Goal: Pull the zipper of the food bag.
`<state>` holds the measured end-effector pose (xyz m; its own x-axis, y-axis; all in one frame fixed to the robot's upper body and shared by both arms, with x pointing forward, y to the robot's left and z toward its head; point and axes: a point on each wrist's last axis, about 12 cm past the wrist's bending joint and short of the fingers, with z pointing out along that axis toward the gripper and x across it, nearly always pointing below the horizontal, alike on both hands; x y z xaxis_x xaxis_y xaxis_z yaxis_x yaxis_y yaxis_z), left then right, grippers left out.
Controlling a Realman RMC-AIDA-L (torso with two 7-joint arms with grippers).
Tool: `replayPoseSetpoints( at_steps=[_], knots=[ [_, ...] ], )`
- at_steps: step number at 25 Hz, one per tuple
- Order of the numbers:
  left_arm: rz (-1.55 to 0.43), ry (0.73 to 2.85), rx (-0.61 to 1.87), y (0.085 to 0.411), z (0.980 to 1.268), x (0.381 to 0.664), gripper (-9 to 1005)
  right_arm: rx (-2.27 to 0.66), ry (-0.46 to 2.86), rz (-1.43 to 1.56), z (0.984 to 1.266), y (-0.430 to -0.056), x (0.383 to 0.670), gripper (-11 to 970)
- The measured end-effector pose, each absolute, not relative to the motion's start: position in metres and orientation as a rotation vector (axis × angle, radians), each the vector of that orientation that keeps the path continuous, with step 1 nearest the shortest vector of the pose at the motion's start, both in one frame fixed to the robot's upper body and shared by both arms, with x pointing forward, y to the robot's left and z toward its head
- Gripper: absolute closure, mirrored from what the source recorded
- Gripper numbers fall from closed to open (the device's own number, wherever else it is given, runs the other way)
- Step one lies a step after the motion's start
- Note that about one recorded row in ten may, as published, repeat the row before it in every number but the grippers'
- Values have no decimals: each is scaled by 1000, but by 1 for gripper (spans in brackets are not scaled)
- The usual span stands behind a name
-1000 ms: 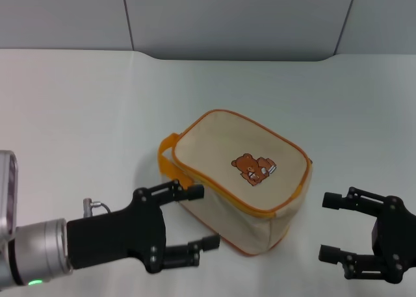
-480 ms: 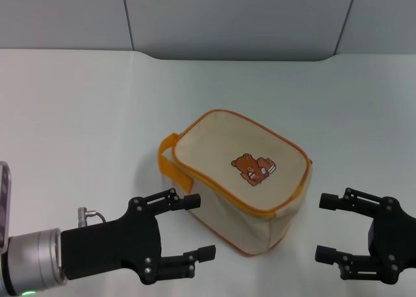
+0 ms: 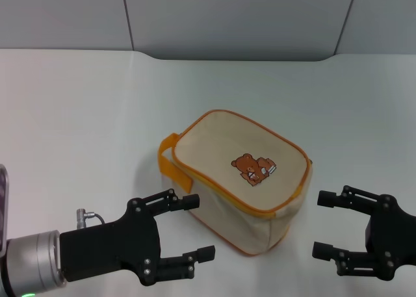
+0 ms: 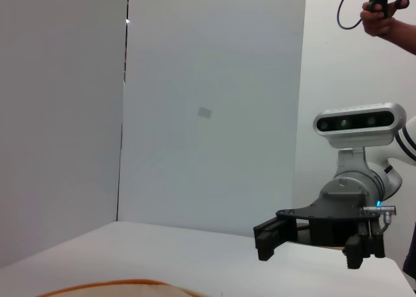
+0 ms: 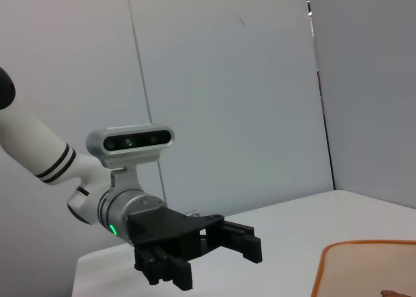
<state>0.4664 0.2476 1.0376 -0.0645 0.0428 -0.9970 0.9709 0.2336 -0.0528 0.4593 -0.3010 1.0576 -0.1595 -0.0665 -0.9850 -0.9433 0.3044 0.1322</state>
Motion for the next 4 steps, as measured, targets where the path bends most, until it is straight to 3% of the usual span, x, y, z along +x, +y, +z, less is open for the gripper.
replayPoseSetpoints(
  at_steps=[4],
  knots=[
    [-1041, 1376, 1041, 247, 1038, 465, 192, -968, 1514, 1038, 1057, -300, 460, 119]
  ],
)
